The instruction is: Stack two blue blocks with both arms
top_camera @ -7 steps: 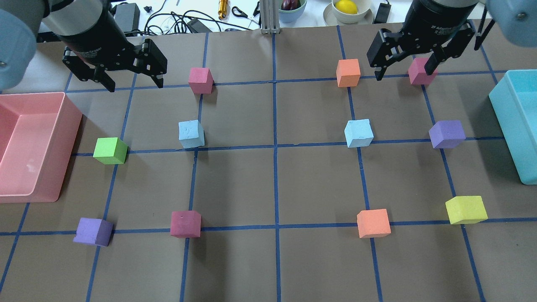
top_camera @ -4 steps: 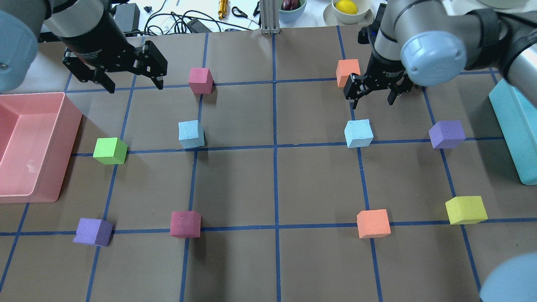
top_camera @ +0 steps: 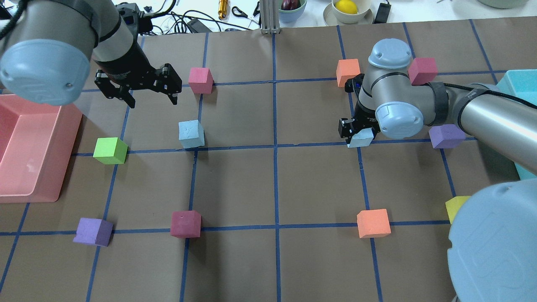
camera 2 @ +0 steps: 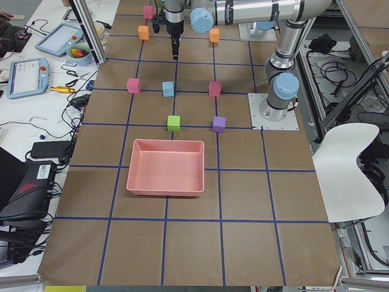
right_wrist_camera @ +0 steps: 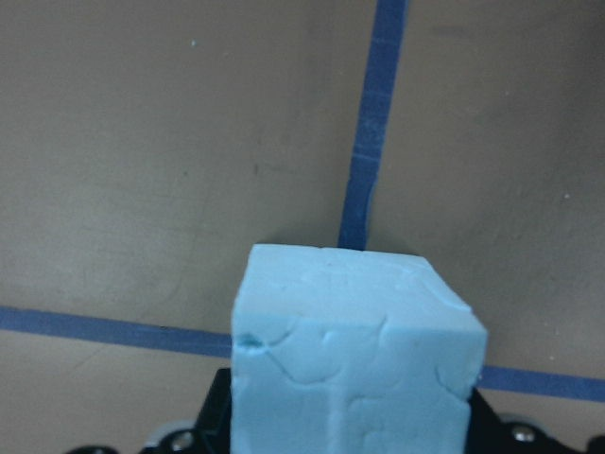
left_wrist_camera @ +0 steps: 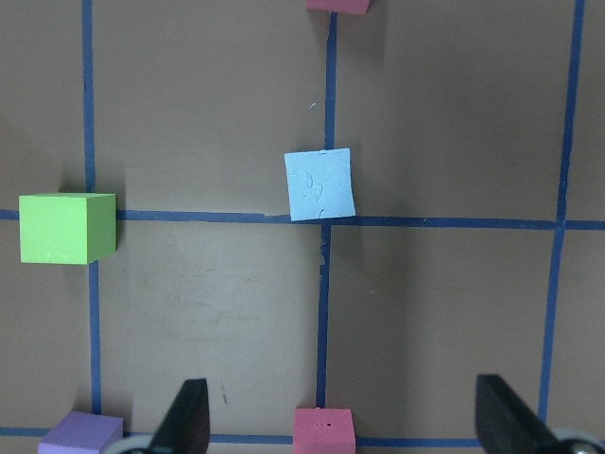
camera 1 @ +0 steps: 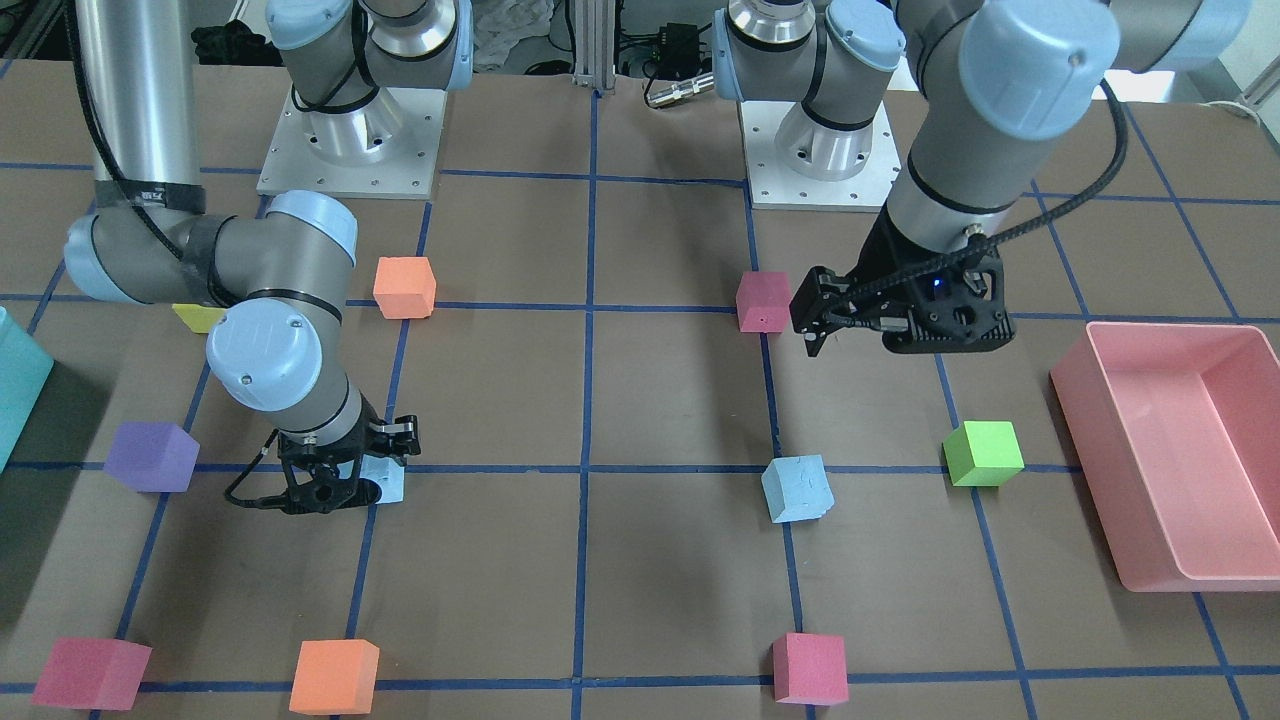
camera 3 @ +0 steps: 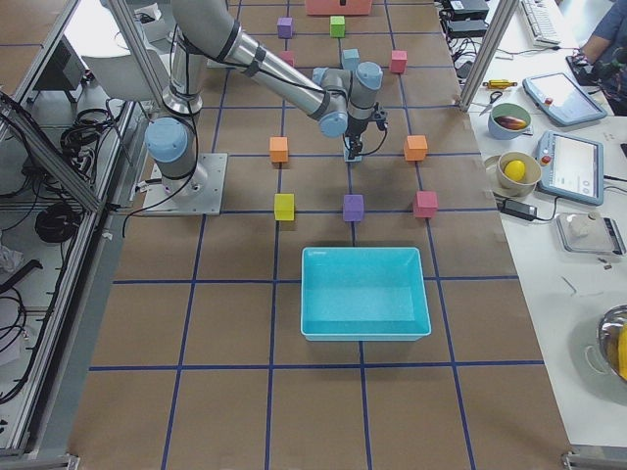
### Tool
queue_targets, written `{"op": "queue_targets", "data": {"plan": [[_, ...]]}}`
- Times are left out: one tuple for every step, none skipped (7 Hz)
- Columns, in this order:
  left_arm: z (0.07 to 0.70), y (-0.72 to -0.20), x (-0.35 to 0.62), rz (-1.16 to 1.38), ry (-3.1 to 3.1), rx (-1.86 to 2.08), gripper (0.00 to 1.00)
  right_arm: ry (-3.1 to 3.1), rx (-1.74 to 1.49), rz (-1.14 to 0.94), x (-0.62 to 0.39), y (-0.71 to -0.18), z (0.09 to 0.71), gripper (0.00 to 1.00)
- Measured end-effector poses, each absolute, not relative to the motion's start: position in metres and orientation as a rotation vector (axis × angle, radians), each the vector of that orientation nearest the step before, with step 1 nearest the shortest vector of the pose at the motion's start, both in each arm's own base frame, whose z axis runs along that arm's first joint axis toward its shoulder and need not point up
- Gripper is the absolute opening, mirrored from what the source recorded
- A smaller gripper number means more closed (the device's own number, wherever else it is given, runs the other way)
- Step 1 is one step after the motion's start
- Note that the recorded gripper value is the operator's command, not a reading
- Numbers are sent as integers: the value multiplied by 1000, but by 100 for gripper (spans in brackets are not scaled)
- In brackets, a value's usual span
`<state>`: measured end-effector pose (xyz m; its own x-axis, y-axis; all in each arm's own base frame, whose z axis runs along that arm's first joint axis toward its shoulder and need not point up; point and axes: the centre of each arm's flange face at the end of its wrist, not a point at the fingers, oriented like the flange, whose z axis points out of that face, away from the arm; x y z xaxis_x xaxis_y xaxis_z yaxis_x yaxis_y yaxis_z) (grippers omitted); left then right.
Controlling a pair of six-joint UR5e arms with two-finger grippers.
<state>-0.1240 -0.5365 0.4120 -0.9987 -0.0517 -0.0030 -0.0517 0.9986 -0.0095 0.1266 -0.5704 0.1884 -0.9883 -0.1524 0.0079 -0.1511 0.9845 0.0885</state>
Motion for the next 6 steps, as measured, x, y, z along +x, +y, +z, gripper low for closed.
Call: {"op": "queue_targets", "data": {"plan": [[384,-545,-123,24,3140,-86,100,-3117,234,-124,129,-571,191,13],[358,-556,-122,35,3138,-90,100,-3132,218,-83,138,-578,202,14],[335,-569,-121,7,3134,-117,100,-3161,205,-36,164,-589,221,13],[315,-580,-121,-24,3133,-169,100,-3188,179,-21,203,-593,234,14],[294,-590,-121,-25,3133,-217,100,-3204,141,-21,244,-590,239,14],[273,-596,-122,-11,3133,-242,100,-3215,131,-17,280,-583,239,16]]}}
